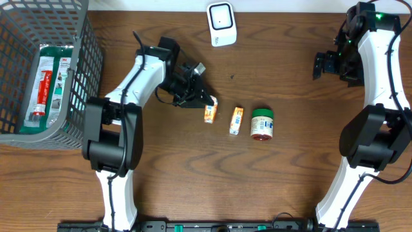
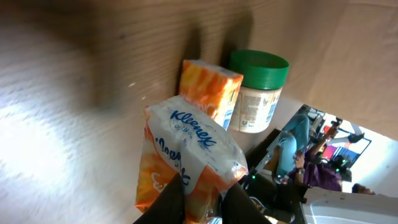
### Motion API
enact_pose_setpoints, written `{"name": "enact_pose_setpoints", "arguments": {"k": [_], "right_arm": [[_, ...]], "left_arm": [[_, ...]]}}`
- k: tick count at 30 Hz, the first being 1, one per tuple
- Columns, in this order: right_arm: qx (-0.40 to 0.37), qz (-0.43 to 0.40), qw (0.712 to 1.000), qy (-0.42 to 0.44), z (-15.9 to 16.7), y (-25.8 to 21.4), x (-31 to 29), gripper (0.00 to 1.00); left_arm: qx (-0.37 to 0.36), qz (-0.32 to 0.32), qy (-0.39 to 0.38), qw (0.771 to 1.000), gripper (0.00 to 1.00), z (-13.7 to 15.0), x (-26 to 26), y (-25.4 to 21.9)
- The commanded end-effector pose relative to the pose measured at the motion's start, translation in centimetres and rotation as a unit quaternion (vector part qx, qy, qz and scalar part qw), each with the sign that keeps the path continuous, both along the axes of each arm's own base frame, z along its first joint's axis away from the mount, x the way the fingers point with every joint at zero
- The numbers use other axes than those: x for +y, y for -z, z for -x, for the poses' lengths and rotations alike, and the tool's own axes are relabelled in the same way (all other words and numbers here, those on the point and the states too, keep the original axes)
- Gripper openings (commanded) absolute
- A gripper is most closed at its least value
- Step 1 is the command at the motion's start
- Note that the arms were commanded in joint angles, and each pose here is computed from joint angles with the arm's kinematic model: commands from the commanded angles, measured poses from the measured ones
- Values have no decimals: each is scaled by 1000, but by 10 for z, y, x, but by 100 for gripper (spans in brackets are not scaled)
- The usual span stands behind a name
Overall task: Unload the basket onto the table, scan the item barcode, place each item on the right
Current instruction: 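Carry the Kleenex pack out and place it beside the other packet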
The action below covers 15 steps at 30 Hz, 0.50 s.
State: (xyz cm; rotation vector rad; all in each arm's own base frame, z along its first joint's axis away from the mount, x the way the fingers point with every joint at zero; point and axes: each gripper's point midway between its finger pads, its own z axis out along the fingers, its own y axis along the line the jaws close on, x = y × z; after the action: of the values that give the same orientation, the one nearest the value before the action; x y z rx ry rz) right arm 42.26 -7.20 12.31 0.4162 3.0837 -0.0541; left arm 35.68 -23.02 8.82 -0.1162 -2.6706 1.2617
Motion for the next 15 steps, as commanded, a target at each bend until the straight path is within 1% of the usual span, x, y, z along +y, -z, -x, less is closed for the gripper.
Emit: {"name": "enact_pose_setpoints", "arguments": {"k": [1,5,7,10,15], "right_arm": [[-4,4,1000,-2,-2,-2,-2,99],[-4,4,1000,-2,-2,-2,-2,99],[-4,4,1000,-2,-2,-2,-2,99],[-4,4,1000,-2,-2,-2,-2,99],[-4,4,1000,-2,-2,-2,-2,99]], "left_arm": [[-16,17,23,999,19,3,-15,2],[-30,13,38,999,20,4,-26,8],[-29,-20,36,999,20,4,-24,19],[-37,-48,38,997,20,3,-22,28],[-39,-48,36,997,21,2,-23,29]]}}
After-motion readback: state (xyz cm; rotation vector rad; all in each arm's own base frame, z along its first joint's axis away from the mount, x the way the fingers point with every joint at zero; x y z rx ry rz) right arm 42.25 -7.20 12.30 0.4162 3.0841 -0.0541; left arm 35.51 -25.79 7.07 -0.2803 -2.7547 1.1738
